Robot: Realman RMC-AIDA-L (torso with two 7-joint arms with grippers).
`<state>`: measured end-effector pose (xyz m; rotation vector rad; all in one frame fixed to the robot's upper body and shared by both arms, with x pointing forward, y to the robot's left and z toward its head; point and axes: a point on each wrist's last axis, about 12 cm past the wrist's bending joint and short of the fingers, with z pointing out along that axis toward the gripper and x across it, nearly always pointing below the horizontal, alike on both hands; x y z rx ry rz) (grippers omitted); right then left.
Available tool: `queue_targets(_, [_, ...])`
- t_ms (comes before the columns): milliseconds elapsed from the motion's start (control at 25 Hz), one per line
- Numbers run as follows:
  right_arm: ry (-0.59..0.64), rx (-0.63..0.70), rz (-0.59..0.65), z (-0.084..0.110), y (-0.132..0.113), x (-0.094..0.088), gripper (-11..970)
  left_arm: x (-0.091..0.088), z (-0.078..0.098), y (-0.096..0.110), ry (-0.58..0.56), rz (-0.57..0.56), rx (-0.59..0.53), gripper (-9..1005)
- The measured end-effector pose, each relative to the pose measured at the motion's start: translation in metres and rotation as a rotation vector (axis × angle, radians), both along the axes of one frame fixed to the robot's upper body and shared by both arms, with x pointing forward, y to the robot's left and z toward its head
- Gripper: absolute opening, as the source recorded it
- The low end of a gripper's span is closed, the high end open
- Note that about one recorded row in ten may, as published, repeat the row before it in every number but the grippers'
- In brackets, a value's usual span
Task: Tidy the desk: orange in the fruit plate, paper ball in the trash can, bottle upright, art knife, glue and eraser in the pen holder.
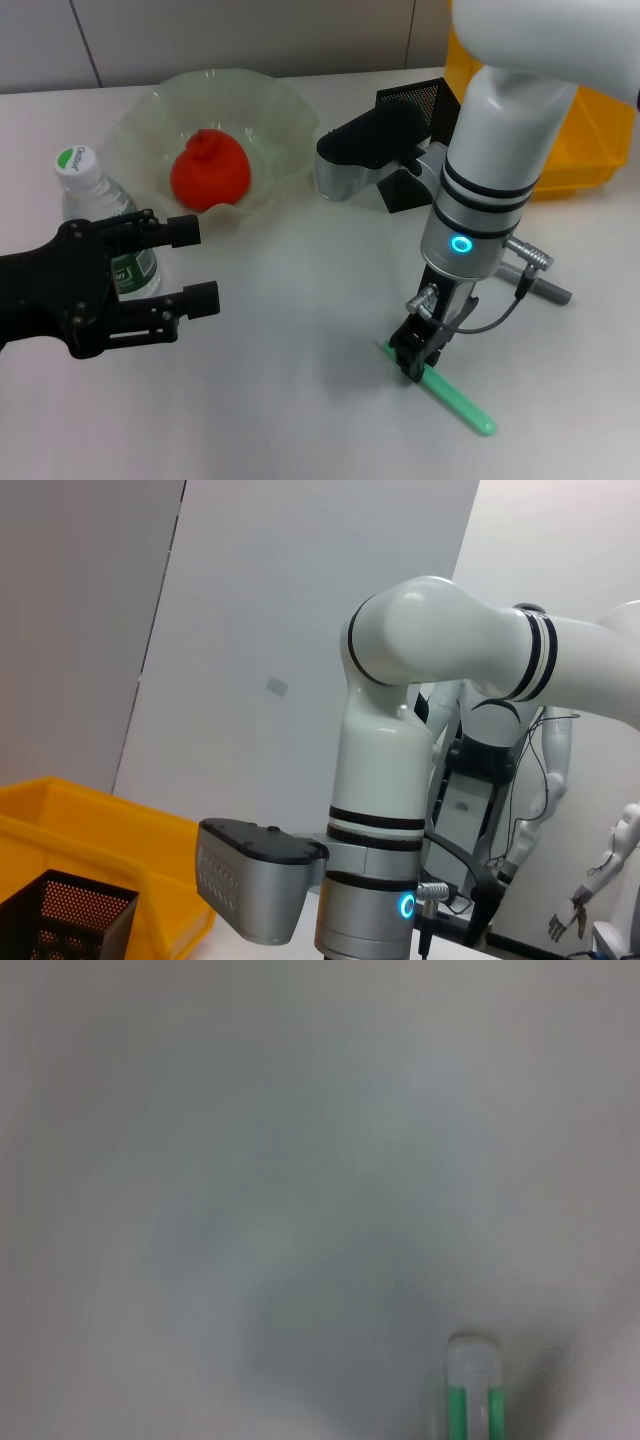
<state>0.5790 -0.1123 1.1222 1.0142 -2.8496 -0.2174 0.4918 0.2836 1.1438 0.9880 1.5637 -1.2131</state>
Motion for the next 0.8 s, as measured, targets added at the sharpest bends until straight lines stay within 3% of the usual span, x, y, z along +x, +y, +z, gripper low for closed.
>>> queue_targets(800, [-0.013, -0.005, 0.019, -0.0003, 0.0016, -0.0013, 182, -0.0001, 0.0003, 0.0000, -0.002, -0.001, -0.002, 787])
